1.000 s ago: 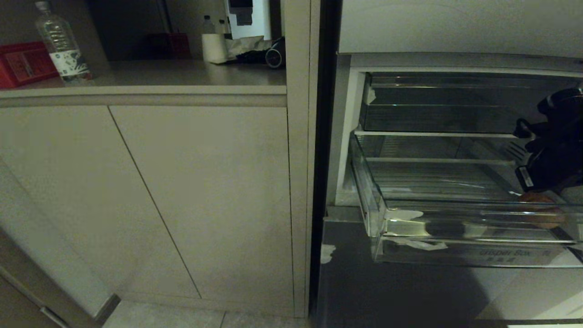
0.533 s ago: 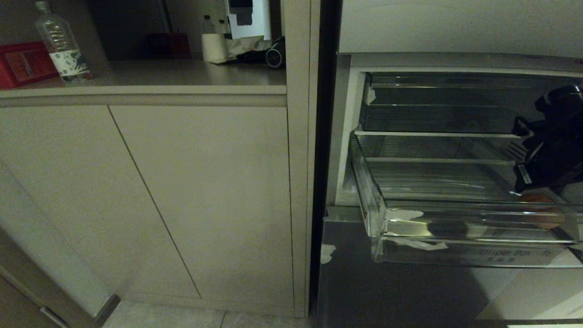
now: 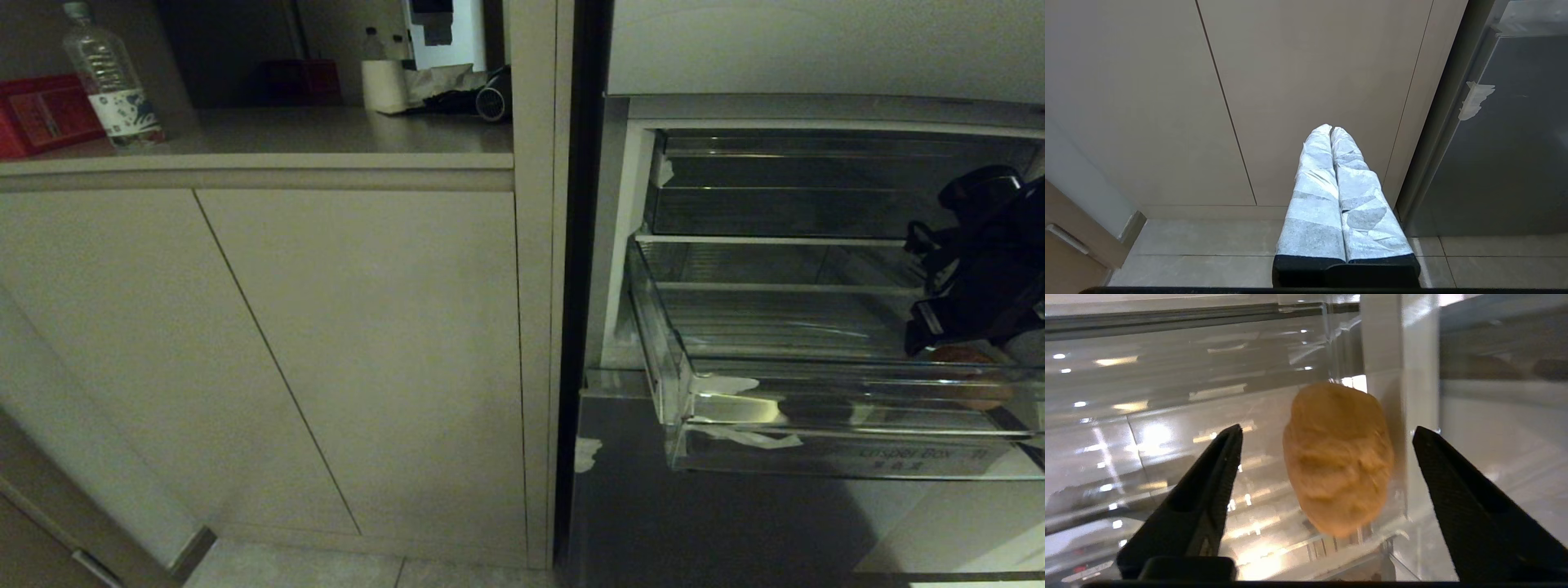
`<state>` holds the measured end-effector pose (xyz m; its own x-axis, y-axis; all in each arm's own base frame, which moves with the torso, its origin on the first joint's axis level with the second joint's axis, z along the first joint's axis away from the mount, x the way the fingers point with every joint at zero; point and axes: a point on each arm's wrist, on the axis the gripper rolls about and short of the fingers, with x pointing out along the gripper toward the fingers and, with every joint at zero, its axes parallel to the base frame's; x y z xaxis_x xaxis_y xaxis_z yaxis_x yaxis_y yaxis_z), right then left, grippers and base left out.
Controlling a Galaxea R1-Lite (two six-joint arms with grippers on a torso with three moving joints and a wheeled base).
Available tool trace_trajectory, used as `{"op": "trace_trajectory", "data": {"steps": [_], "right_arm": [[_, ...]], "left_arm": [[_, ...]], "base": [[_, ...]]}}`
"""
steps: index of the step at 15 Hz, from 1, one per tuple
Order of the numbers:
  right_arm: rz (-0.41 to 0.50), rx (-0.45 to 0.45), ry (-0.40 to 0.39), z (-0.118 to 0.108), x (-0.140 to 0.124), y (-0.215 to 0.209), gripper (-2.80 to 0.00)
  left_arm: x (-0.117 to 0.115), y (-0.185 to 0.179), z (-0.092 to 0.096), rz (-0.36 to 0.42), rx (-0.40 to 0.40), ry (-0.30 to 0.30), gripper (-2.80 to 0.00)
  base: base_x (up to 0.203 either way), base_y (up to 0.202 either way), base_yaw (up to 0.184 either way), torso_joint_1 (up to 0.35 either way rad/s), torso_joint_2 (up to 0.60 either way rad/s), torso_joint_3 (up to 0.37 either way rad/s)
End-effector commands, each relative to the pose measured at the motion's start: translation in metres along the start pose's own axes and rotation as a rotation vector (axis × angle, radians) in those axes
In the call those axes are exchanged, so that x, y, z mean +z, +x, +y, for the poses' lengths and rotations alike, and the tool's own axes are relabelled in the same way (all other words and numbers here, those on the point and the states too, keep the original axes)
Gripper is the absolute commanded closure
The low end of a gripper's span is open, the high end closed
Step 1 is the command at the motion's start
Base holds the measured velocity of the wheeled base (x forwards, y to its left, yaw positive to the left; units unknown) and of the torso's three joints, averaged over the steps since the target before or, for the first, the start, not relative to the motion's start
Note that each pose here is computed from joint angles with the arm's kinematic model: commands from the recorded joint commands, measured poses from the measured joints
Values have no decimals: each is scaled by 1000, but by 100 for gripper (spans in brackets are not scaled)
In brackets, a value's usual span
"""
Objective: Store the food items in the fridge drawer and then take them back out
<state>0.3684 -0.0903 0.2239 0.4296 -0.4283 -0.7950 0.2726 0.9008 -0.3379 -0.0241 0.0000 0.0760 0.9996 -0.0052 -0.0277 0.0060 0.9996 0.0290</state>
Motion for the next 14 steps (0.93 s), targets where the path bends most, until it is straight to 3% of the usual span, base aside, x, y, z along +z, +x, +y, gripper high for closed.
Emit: {"op": "trace_trajectory", "data": {"steps": [1, 14], "right_arm": [[32, -5, -11, 3, -1, 12, -280], [100, -24, -5, -6, -10, 28, -280]], "left_arm": [[0, 0, 0, 1, 0, 0, 0], [0, 0, 0, 1, 0, 1, 0]], "base": [[0, 0, 0, 0, 0, 0], [0, 0, 0, 0, 0, 0]]}}
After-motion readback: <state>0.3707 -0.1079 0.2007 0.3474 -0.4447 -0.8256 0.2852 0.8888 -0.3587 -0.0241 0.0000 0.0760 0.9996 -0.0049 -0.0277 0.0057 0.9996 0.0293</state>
